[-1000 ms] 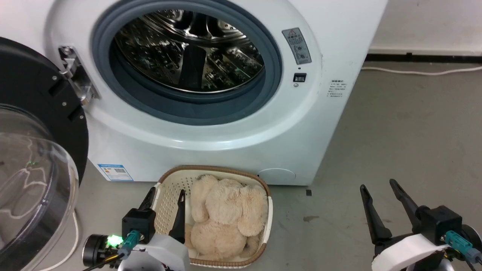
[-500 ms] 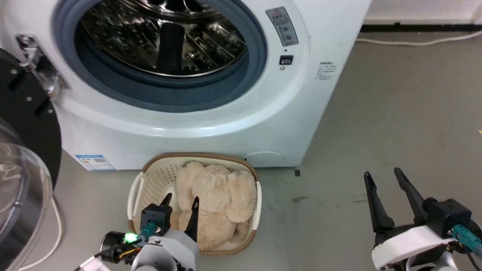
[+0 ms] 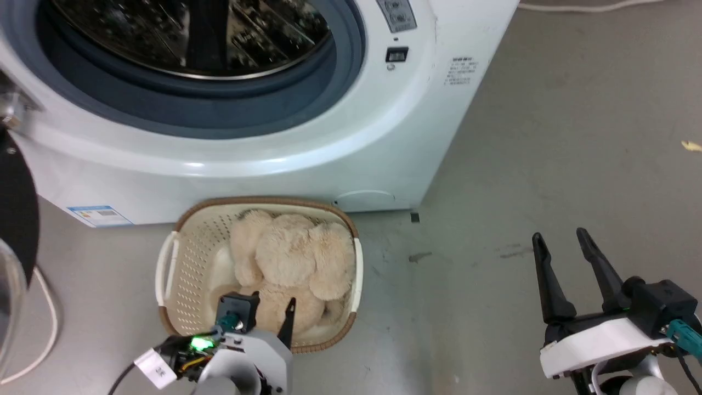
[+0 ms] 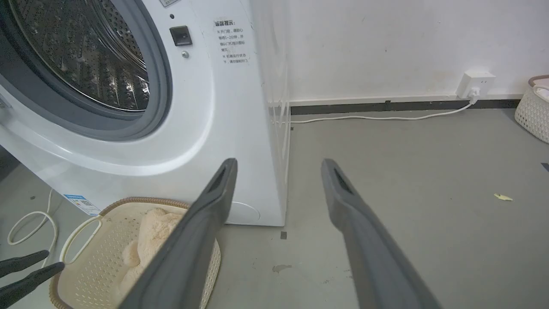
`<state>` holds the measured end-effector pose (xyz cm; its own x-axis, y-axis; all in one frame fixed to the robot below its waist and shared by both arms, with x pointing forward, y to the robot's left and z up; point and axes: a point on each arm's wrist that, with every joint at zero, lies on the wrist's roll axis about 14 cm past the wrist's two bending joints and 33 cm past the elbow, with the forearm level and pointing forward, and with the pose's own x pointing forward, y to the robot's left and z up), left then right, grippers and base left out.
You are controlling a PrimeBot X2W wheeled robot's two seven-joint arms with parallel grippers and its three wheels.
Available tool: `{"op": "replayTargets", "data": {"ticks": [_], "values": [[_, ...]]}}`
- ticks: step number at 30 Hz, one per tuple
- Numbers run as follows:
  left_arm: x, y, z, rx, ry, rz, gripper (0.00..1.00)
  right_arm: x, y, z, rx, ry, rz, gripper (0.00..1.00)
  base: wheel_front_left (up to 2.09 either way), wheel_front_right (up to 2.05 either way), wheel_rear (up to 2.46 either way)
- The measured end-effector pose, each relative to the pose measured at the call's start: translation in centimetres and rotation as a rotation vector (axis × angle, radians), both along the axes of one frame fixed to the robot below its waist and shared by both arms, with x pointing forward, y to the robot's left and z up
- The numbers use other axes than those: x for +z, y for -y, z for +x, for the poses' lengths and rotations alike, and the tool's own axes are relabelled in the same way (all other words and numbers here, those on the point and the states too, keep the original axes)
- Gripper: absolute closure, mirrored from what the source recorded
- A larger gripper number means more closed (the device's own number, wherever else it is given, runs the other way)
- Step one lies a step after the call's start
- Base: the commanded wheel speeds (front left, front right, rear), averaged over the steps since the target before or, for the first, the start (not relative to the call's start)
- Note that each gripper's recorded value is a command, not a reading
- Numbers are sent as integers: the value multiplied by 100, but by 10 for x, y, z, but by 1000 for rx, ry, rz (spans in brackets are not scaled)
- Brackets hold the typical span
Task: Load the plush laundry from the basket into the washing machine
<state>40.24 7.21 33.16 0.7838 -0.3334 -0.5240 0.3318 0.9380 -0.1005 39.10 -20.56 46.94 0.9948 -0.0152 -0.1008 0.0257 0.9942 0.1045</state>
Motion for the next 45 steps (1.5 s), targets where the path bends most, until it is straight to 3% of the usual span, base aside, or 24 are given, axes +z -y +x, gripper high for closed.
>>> {"op": "replayTargets", "data": {"ticks": [15,26,38,45], "values": [[-61,7,8,-34,-197,22,0,-22,12,11,-39,-36,15,0,0,0,0],[-103,3,23,-48,-297,86,0,-44,19,19,-69,-74,44,0,0,0,0],[-159,7,40,-144,-403,173,0,-74,28,30,-102,-121,63,0,0,0,0],[-183,12,58,-93,-447,168,0,-92,31,31,-114,-156,65,0,0,0,0]]}}
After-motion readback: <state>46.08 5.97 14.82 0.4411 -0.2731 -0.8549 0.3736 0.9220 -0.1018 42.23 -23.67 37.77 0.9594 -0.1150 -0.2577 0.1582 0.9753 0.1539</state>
